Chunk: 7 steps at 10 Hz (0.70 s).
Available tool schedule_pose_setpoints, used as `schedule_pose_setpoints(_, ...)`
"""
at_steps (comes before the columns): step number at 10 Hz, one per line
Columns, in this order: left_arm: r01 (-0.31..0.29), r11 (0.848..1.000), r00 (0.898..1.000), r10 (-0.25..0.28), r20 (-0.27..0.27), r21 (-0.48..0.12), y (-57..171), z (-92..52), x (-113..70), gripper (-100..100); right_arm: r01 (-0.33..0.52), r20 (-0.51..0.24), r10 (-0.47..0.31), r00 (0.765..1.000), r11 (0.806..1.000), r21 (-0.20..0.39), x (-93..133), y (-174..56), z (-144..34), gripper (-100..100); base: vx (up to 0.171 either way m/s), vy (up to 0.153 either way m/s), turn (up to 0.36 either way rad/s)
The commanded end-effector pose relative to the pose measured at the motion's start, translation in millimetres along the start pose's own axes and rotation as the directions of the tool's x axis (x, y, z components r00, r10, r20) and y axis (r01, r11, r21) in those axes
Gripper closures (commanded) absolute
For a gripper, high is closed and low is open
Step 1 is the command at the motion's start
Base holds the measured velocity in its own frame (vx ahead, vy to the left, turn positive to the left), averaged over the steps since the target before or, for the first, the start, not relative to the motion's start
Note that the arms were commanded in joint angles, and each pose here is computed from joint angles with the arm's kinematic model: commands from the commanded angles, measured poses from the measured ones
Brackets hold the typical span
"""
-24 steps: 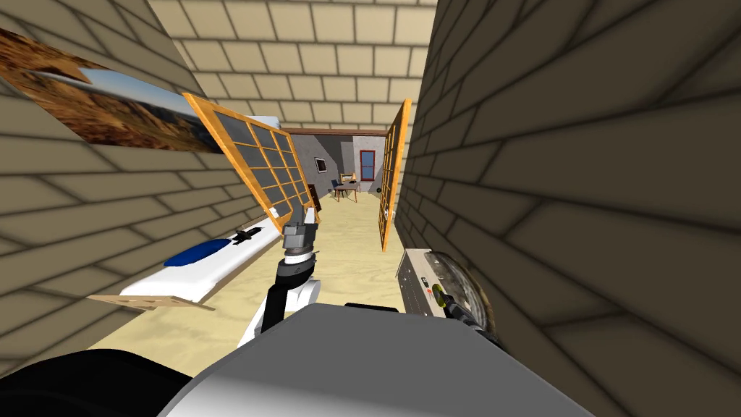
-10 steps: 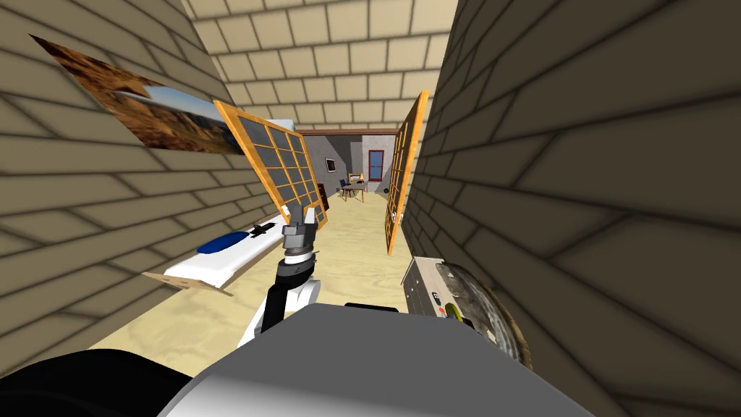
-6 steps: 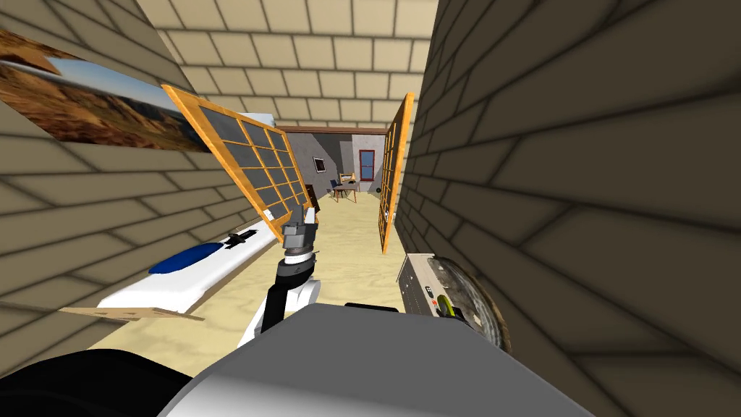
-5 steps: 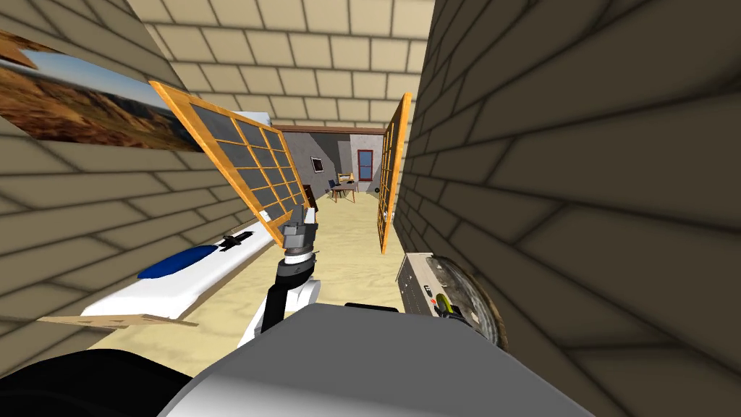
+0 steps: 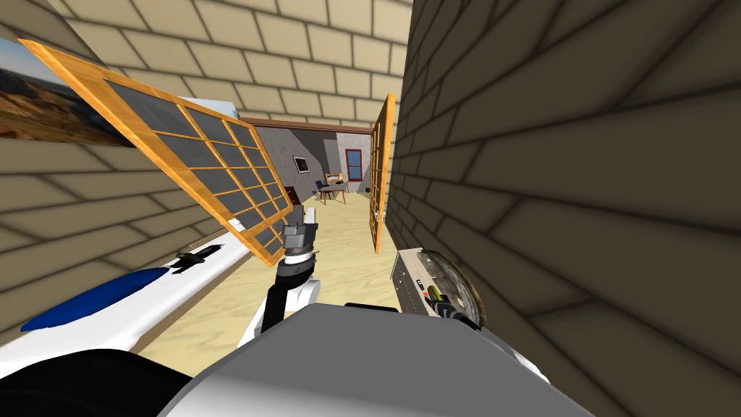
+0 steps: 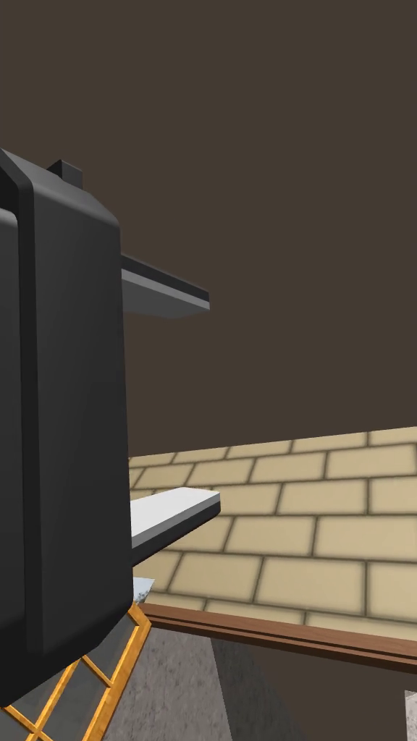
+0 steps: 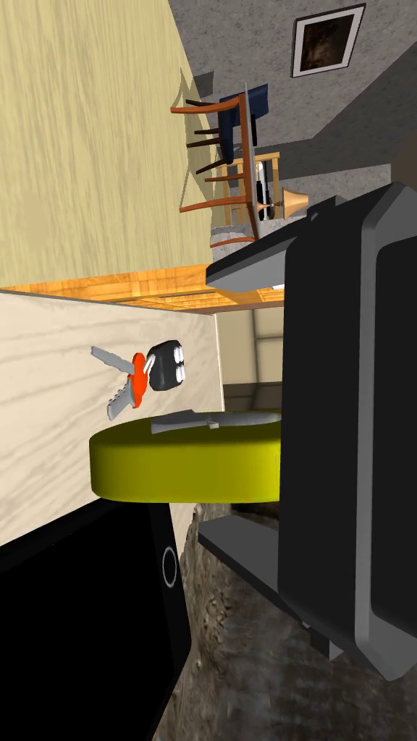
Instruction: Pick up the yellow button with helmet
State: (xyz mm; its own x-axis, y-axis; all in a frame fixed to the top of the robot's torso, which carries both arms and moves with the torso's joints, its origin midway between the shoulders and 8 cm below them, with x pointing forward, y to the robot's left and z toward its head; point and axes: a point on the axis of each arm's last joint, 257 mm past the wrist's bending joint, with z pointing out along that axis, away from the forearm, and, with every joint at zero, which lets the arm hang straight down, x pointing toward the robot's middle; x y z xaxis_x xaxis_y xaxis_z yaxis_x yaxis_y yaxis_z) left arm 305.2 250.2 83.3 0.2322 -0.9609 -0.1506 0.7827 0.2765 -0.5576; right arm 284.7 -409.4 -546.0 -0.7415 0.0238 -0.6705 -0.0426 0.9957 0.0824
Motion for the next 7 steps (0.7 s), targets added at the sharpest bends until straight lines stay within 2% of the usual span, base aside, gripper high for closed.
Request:
schedule_pose_setpoints(1, 0.0, 1.0, 1.0, 0.0, 0.0, 0.0, 0, 0.0, 0.0, 0, 0.03, 0.008, -0.03, 1.0, 0.999, -0.026, -15, 11, 10.1, -100, 0.023, 0.001, -0.21)
schedule_pose_setpoints(2, 0.0, 1.0, 1.0, 0.0, 0.0, 0.0, 0, 0.0, 0.0, 0, 0.056, 0.0, -0.056, 0.998, 0.998, -0.036, -20, 12, 16.6, -100, 0.032, 0.0, -0.396)
schedule_pose_setpoints(4, 0.0, 1.0, 1.0, 0.0, 0.0, 0.0, 0, 0.0, 0.0, 0, 0.098, -0.011, -0.099, 0.995, 0.994, -0.058, -27, 20, 25.4, -100, 0.025, 0.006, -0.229)
schedule_pose_setpoints(7, 0.0, 1.0, 1.0, 0.0, 0.0, 0.0, 0, 0.0, 0.0, 0, 0.165, 0.006, -0.165, 0.986, 0.982, -0.091, -54, 34, 41.1, -100, 0.026, 0.008, -0.208)
